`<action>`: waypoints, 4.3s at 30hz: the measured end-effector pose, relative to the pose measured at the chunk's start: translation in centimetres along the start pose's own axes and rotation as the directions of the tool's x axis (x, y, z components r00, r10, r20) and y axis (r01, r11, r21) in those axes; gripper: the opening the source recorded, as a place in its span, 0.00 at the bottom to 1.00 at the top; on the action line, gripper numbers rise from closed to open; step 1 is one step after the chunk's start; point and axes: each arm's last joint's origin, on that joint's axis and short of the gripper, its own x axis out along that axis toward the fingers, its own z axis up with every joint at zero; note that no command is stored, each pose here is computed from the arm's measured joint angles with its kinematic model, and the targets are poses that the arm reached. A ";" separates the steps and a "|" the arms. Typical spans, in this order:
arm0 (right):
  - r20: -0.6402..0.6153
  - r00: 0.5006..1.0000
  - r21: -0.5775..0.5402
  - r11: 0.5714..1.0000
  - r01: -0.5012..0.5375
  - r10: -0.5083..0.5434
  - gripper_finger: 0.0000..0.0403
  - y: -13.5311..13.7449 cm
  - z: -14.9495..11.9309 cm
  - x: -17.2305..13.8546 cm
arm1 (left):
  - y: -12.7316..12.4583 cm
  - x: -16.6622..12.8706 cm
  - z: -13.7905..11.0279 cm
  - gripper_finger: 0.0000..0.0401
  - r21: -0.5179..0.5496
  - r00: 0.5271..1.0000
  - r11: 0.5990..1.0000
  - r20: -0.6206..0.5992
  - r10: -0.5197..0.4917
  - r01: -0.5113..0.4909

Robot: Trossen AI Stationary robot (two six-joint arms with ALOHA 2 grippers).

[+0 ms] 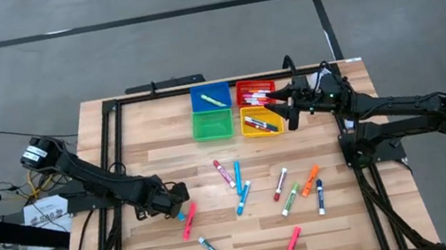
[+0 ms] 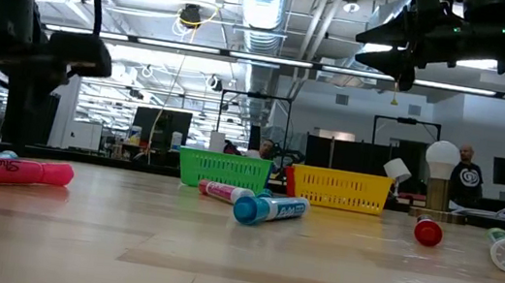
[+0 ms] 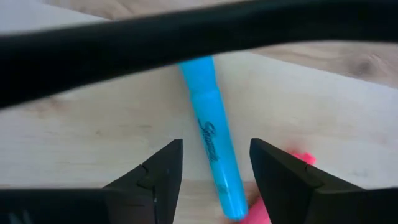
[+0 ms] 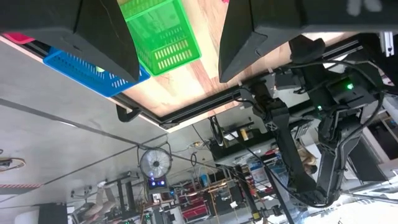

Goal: Pick & Place Markers
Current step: Put the left blue highlighter into the blue basket

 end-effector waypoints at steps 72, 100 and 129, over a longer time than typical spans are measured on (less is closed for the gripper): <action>-0.007 1.000 0.001 1.000 0.002 -0.002 0.52 0.0 -0.1 0.0 | -2.9 -10.6 1.6 0.18 0.809 0.579 0.322 -0.028 -0.815 0.493; -0.006 1.000 0.001 1.000 0.003 -0.003 0.52 0.0 -0.1 0.0 | -10.3 -6.7 15.9 0.19 0.685 0.596 0.590 0.276 -0.754 0.429; -0.008 1.000 0.011 1.000 0.003 -0.003 0.52 0.0 -0.1 0.0 | -16.5 -1.3 28.0 0.19 0.953 0.731 0.100 0.285 -0.620 -0.286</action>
